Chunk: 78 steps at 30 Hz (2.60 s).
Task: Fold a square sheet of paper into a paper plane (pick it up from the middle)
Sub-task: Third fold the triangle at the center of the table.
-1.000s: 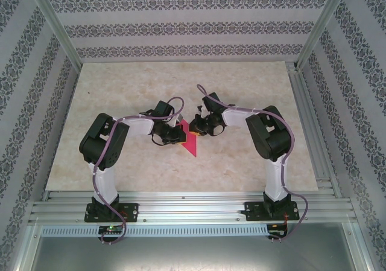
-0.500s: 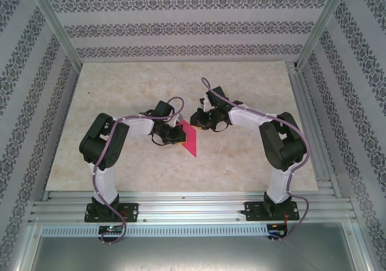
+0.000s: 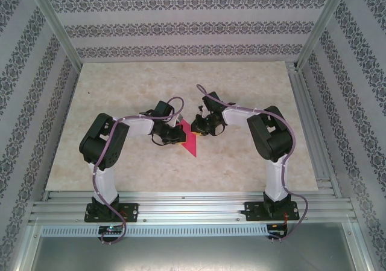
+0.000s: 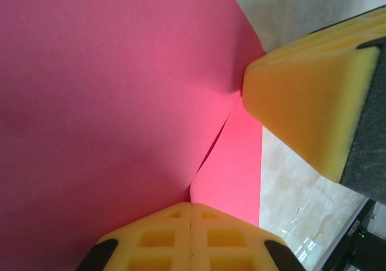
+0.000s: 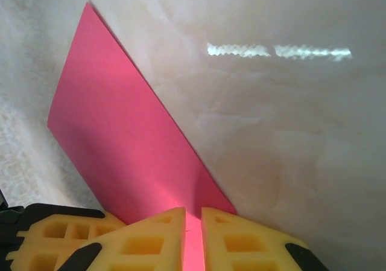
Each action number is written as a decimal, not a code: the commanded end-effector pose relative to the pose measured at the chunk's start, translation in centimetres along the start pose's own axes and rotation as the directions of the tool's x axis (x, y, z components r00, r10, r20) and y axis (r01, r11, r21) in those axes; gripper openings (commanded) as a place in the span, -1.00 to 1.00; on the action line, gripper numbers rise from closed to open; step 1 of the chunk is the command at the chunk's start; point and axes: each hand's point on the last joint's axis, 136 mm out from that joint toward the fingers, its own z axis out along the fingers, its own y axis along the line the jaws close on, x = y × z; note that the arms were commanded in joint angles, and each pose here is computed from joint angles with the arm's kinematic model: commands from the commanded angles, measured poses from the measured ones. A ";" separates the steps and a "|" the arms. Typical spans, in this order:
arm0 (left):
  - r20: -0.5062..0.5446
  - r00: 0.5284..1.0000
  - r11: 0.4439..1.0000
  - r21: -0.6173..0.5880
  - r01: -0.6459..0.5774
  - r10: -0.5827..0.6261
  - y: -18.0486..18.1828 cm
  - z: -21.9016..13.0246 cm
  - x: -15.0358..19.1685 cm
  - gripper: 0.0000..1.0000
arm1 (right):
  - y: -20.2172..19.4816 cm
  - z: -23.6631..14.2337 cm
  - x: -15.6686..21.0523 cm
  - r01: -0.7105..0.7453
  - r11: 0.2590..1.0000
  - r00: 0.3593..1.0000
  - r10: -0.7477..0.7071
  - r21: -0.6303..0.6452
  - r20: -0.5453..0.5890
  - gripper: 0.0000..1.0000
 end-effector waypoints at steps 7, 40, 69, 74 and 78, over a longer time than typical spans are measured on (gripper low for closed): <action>-0.012 1.000 0.997 -0.071 0.024 -0.025 1.8 0.0 0.6 -0.98 | 3.5 -3.7 2.5 0.065 0.996 0.997 -0.062 -0.067 0.034 -0.68; 0.077 0.997 0.999 -0.042 -0.015 0.018 -1.7 -3.1 -1.5 -0.15 | 0.5 1.2 9.3 -0.017 0.995 0.995 0.007 -0.095 -0.097 -0.68; 0.302 0.953 0.992 -0.110 0.067 -0.031 -1.2 -10.4 -2.5 -0.06 | 0.6 -3.2 7.3 0.034 0.999 0.998 -0.035 0.029 0.049 -0.33; 0.297 0.954 0.997 -0.055 0.059 -0.040 -2.1 -10.4 -2.3 -0.28 | 5.1 -3.5 7.1 0.056 0.983 0.997 -0.045 -0.174 0.065 -0.58; 0.307 0.950 0.997 -0.032 0.065 -0.052 -2.5 -10.5 -2.4 -0.37 | 6.8 -1.9 7.5 0.029 0.968 0.999 -0.018 -0.250 0.044 -0.71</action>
